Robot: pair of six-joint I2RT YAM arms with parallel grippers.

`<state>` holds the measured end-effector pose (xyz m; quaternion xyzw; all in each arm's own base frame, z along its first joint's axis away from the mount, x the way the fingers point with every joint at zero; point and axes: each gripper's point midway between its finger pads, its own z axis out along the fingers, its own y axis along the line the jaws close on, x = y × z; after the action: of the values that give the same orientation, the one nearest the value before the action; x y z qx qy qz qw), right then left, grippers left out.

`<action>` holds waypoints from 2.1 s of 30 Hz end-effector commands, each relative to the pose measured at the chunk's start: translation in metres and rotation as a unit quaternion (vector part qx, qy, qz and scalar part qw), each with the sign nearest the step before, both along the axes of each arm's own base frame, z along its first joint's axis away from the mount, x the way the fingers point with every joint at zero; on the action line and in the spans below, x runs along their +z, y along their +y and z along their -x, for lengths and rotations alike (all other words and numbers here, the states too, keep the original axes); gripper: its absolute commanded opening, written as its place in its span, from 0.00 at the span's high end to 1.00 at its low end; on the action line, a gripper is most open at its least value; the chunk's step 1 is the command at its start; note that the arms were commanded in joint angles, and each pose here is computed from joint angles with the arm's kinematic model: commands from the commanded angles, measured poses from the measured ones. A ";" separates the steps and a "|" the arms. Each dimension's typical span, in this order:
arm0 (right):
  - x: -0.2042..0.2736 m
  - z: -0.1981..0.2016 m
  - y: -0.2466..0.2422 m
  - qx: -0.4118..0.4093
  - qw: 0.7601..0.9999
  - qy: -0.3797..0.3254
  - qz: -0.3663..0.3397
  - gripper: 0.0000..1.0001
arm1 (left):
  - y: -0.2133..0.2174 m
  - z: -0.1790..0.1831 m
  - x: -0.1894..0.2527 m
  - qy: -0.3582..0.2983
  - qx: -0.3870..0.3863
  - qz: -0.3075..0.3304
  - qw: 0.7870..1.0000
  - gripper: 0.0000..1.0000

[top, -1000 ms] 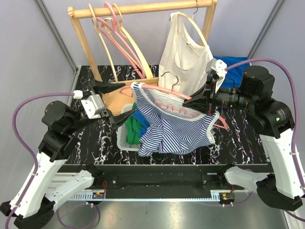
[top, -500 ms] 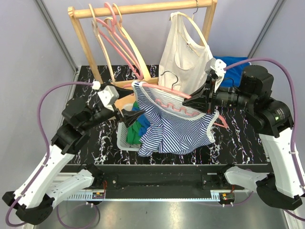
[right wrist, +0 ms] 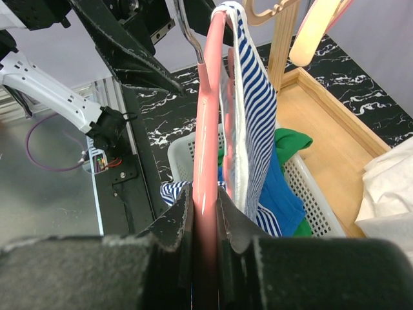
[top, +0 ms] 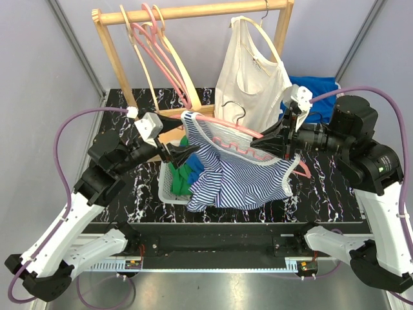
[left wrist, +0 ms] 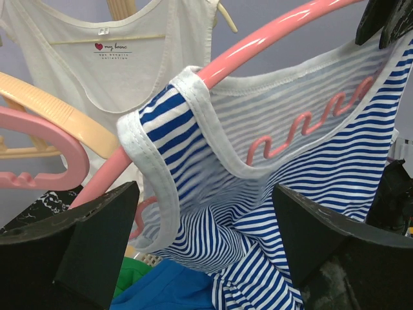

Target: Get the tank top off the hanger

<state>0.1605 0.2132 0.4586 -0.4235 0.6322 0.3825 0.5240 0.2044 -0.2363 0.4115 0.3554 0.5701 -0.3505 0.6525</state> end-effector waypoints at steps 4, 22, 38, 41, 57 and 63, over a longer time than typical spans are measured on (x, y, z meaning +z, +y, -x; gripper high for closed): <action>0.015 0.005 0.005 0.020 0.999 -0.025 -0.024 1.00 | -0.001 0.005 0.035 -0.048 -0.010 0.043 0.998 0.18; 0.010 0.003 0.006 0.018 0.999 -0.016 -0.027 1.00 | -0.005 0.009 0.037 -0.068 -0.027 0.042 0.996 0.81; -0.004 0.024 -0.016 -0.013 1.000 -0.013 -0.009 1.00 | 0.033 -0.004 0.061 -0.127 0.063 0.032 0.989 1.00; -0.010 0.032 -0.022 -0.018 1.000 -0.005 -0.003 1.00 | 0.043 -0.008 0.063 -0.137 0.085 0.023 0.987 1.00; 0.019 0.083 -0.043 0.009 0.998 -0.055 -0.023 1.00 | 0.047 -0.012 0.046 -0.122 0.095 0.013 0.988 1.00; 0.047 0.105 -0.053 0.012 0.993 -0.109 -0.051 1.00 | 0.045 -0.013 0.030 -0.103 0.091 0.009 0.991 1.00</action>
<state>0.0870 0.1703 0.4640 -0.4244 0.6178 0.3701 0.5489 0.2100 -0.2007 0.4389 0.3528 0.5265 -0.2749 0.7230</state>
